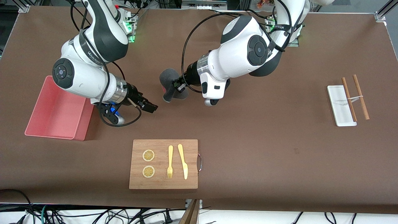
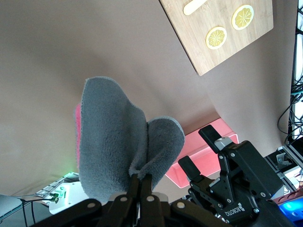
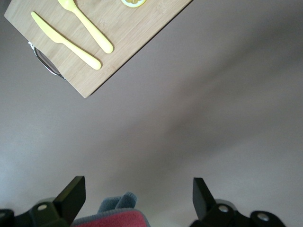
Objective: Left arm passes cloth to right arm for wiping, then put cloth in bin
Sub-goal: 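Move the right gripper toward the cloth held by the left gripper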
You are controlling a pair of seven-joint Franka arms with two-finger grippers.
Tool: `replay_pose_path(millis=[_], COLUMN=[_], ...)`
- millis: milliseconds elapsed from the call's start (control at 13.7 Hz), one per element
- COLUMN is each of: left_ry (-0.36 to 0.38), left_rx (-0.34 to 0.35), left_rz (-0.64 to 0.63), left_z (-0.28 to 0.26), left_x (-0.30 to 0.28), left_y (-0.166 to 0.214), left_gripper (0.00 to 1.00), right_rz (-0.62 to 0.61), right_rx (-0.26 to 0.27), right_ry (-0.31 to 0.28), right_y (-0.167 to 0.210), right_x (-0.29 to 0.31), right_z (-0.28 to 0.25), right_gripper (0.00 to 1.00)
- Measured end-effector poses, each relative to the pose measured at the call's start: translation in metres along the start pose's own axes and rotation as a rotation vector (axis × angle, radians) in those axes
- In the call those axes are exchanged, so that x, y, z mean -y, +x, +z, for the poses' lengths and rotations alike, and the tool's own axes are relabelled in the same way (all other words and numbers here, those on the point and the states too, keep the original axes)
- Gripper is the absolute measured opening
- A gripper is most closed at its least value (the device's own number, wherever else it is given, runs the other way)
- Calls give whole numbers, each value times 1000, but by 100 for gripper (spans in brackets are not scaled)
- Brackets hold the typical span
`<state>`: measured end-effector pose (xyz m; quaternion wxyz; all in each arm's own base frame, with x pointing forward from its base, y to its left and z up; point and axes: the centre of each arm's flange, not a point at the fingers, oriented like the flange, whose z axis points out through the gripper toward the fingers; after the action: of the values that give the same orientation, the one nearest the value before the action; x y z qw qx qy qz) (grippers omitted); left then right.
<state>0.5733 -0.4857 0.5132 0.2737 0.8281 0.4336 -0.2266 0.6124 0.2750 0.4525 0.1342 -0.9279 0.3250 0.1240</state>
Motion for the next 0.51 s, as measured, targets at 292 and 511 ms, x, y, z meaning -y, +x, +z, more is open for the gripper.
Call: replay_pose_path(millis=[292, 511], left_ry=[-1, -2], left_rx=[-1, -2], left_rz=[-3, -5], left_z=[0, -1], left_x=[0, 0], left_y=[1, 1], left_gripper=[4, 4], right_rz=[30, 86], right_rx=[58, 102], right_ry=[-67, -74], right_y=[-9, -18], right_x=[-7, -8], right_z=[3, -6], right_gripper=[100, 100])
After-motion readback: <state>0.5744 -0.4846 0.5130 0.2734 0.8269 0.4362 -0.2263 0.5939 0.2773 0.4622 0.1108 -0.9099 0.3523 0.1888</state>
